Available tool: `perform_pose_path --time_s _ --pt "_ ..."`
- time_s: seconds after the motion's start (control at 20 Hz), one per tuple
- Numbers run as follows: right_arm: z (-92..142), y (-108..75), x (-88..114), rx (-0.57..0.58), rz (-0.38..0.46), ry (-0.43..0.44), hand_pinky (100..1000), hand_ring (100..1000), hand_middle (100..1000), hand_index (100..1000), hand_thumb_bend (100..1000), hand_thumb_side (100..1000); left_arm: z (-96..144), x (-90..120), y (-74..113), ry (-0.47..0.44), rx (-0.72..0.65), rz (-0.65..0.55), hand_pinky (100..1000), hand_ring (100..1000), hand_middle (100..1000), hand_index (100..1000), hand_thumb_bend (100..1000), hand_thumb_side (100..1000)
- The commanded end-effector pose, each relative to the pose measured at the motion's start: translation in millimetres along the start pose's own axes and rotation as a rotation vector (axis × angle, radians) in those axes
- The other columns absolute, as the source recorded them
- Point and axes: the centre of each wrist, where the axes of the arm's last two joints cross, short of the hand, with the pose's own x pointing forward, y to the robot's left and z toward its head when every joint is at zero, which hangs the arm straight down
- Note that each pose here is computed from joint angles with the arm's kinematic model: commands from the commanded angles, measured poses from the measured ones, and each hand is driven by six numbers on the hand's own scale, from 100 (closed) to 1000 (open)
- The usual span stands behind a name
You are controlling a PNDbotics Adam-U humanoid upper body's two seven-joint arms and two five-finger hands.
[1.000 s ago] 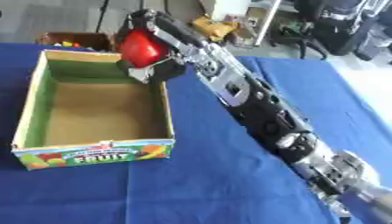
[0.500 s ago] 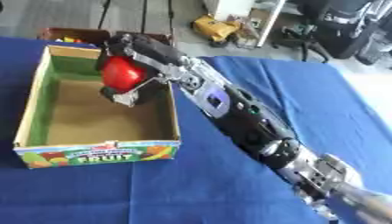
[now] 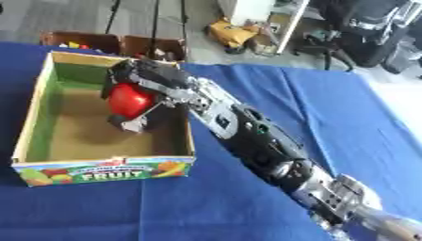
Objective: Pick up objects on the table and place them in the box.
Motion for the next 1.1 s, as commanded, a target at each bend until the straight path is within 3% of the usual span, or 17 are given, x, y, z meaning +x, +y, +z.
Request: perform_pose_path --time_s 0.05,0.2,0.4,0.7,0.85,1.1 --pt "-2.1 -8.6 -0.8 0.027 0.043 -0.017 216 458 529 653 100 303 -7.6 4.8 -1.3 -0.026 -0.029 -0.007 676 668 762 914 100 900" --pt "-3.5 -8.8 2.1 0.064 0.069 -0.04 266 487 554 686 100 314 -7.3 4.8 -1.2 -0.027 -0.028 -0.007 675 668 762 914 100 901" --pt "-5.2 -10.6 5.8 0.095 0.098 -0.072 315 520 567 708 355 388 -7.1 4.5 -1.6 -0.026 -0.027 -0.006 674 668 762 914 100 902" --pt "-6.1 -8.9 7.3 0.126 0.122 -0.091 429 604 634 762 582 491 -7.1 4.2 -1.9 -0.026 -0.026 -0.005 674 667 762 915 100 903" --pt "-5.4 -11.1 8.4 0.114 0.129 -0.1 451 622 651 780 630 516 -7.3 4.3 -1.7 -0.025 -0.026 -0.005 675 668 762 915 100 904" --pt "-4.6 -18.2 12.8 0.069 0.133 -0.111 449 618 646 779 636 529 -7.3 4.3 -1.7 -0.022 -0.025 -0.005 675 668 762 915 100 905"
